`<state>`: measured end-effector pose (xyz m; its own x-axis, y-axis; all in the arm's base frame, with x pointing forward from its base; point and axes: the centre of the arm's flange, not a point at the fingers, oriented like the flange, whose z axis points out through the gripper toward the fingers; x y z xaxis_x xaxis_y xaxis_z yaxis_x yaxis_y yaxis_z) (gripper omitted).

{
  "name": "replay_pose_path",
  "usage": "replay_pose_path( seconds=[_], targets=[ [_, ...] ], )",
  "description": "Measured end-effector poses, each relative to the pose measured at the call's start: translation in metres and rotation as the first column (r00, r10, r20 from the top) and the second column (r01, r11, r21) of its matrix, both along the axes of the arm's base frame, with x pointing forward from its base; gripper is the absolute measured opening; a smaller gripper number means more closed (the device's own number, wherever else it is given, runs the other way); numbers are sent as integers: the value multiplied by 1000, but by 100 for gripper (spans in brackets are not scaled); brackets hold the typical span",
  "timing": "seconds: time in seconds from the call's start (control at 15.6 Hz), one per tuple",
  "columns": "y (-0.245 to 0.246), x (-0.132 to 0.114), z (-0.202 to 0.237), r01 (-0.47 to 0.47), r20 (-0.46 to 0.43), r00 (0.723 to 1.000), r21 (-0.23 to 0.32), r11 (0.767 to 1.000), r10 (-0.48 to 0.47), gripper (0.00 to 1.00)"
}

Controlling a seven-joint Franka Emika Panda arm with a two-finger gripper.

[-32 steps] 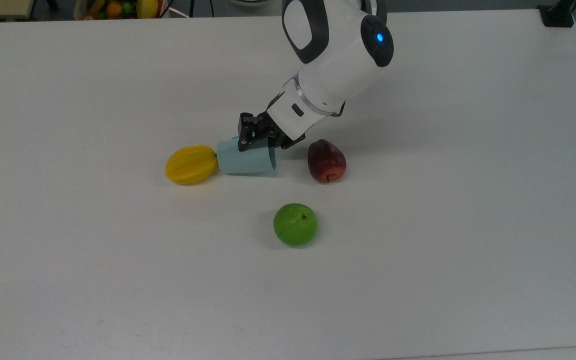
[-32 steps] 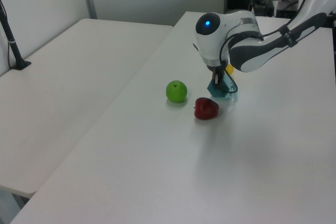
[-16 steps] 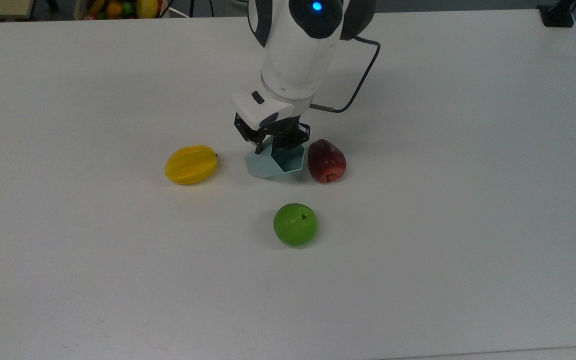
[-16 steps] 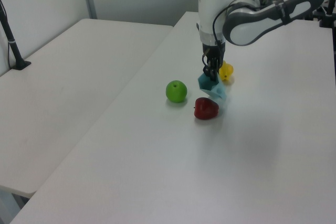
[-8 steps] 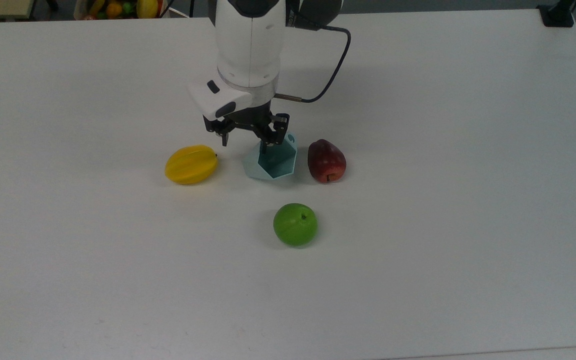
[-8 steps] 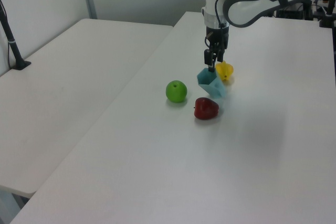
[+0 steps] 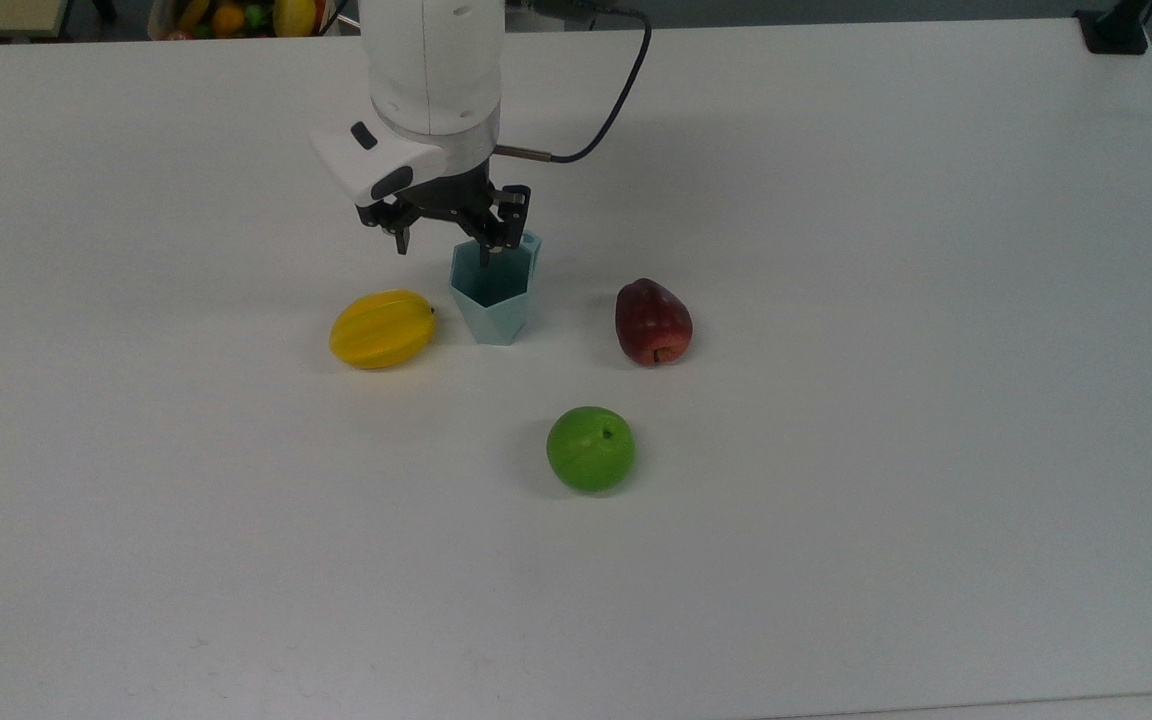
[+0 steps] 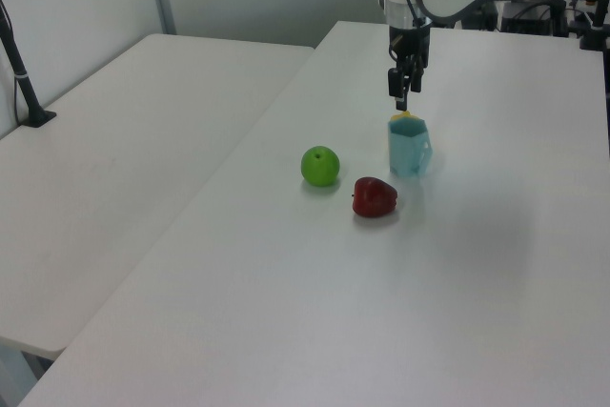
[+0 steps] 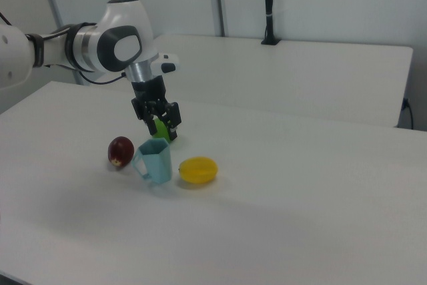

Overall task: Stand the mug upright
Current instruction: 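Open the gripper and lift it away from the upright cup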

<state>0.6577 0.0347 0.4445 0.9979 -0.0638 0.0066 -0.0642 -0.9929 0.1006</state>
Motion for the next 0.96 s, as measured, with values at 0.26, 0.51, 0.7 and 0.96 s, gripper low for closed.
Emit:
replay_pose_path(
  seconds=[0.26, 0.51, 0.7, 0.96],
  targets=[
    [-3, -4, 8, -2, -7, 1000, 5, 1000, 2, 78],
    [-31, -15, 42, 44, 14, 999, 29, 999, -44, 100],
    [-74, -36, 81, 109, 13, 994, 56, 992, -110, 100],
    [-114, -62, 121, 151, 26, 988, 85, 985, -154, 100]
  ],
)
